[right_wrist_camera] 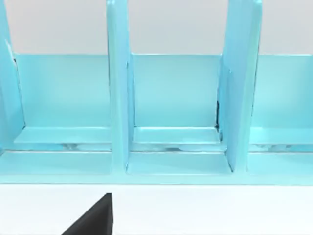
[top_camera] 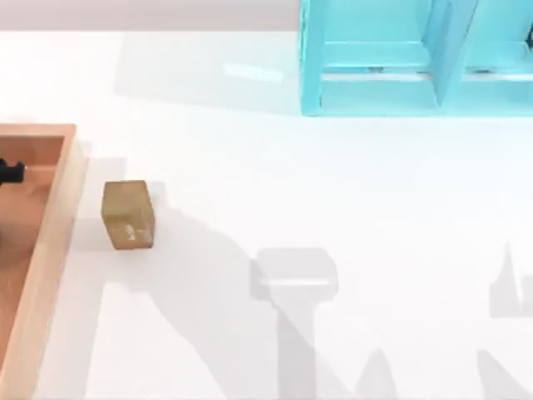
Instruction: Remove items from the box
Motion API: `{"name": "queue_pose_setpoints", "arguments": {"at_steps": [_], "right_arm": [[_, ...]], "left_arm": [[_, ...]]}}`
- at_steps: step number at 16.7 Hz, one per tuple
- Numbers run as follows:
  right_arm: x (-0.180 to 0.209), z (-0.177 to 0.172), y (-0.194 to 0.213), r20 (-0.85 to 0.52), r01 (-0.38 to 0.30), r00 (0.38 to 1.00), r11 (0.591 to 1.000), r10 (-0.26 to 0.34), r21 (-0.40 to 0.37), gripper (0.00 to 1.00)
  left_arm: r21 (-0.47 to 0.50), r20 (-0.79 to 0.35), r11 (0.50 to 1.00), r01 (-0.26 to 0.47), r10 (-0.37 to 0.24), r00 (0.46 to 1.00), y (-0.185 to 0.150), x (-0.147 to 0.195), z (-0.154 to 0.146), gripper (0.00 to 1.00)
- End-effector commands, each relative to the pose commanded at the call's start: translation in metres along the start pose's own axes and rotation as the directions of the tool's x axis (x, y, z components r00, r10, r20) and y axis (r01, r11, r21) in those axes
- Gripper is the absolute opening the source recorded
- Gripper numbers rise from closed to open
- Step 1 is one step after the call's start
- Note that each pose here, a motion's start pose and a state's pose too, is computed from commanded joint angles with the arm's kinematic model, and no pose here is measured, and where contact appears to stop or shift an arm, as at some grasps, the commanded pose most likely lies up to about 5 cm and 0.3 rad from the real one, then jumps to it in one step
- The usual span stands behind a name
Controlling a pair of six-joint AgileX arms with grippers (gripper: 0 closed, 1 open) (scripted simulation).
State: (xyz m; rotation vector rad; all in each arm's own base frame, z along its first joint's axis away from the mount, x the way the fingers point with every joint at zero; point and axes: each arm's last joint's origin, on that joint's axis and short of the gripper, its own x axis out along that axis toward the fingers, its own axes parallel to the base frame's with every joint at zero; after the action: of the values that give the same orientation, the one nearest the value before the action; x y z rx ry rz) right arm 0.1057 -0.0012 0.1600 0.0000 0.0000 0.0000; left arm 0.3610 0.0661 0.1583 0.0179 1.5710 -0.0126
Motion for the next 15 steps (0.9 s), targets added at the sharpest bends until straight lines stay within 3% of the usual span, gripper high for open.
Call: {"name": "queue_pose_setpoints", "arguments": {"at_steps": [8, 15], "right_arm": [[0.0, 0.0, 0.0, 0.0, 0.0, 1.0, 1.0, 0.0, 0.0, 1.0], [0.0, 0.0, 0.0, 0.0, 0.0, 1.0, 1.0, 0.0, 0.0, 1.0]], "left_arm": [[0.006, 0.011, 1.0, 0.0, 0.0, 1.0, 0.0, -0.007, 0.0, 0.0], [0.057, 0.124, 0.998, -0.002, -0.005, 0.992, -0.004, -0.098, 0.002, 0.0]]}}
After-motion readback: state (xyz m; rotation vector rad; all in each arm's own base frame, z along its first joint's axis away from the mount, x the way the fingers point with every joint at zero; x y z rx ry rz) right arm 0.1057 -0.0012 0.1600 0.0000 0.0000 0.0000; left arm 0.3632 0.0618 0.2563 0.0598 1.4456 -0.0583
